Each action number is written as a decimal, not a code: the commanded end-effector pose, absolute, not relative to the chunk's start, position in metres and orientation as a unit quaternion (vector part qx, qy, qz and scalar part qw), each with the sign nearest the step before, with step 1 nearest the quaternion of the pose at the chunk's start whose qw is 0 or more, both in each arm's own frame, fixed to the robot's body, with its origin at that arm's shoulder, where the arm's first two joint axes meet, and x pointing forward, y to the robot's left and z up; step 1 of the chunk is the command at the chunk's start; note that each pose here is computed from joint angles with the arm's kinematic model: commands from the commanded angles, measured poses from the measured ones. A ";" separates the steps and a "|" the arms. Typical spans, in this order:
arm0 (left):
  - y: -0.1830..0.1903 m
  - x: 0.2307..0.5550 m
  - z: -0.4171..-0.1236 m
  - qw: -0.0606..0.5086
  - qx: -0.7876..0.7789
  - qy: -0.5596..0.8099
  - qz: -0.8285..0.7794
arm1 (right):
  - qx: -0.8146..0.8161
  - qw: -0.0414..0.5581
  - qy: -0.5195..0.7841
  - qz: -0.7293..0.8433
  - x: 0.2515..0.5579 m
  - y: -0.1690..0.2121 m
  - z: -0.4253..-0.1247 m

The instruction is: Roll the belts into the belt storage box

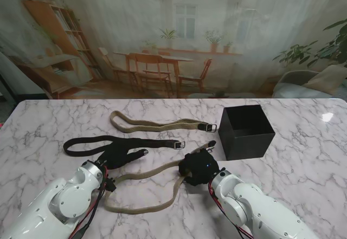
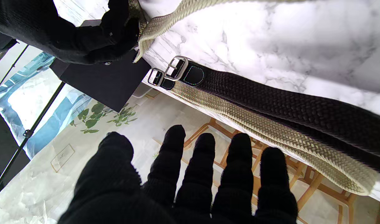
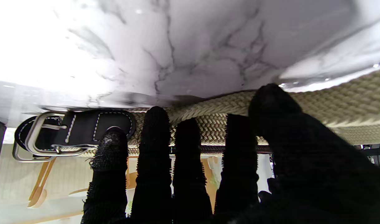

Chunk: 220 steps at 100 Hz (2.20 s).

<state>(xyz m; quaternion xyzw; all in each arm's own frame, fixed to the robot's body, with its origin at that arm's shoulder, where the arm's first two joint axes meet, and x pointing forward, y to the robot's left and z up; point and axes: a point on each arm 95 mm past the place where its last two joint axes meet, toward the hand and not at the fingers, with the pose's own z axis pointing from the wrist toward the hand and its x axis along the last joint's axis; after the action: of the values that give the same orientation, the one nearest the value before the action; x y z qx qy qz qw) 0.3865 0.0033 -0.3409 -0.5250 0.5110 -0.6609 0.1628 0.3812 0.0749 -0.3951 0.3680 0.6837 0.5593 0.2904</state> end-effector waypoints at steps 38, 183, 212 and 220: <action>0.000 0.386 -0.342 0.152 -0.523 0.518 -0.660 | 0.353 0.266 0.698 0.564 0.359 0.080 -0.399; 0.062 0.319 -0.366 0.134 -0.424 0.732 -0.517 | 0.369 0.298 0.694 0.542 0.350 0.083 -0.397; 0.052 0.334 -0.376 0.160 -0.430 0.724 -0.515 | 0.370 0.295 0.694 0.543 0.350 0.083 -0.397; 0.047 0.339 -0.378 0.169 -0.431 0.724 -0.511 | 0.371 0.294 0.693 0.543 0.350 0.083 -0.398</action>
<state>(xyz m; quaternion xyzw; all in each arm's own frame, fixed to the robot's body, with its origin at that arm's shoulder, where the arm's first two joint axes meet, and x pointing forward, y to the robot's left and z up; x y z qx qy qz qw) 0.3356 0.0527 -0.3753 -0.4242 0.7238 -0.5177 0.1678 0.3535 0.0851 -0.3907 0.3662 0.6888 0.5503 0.2977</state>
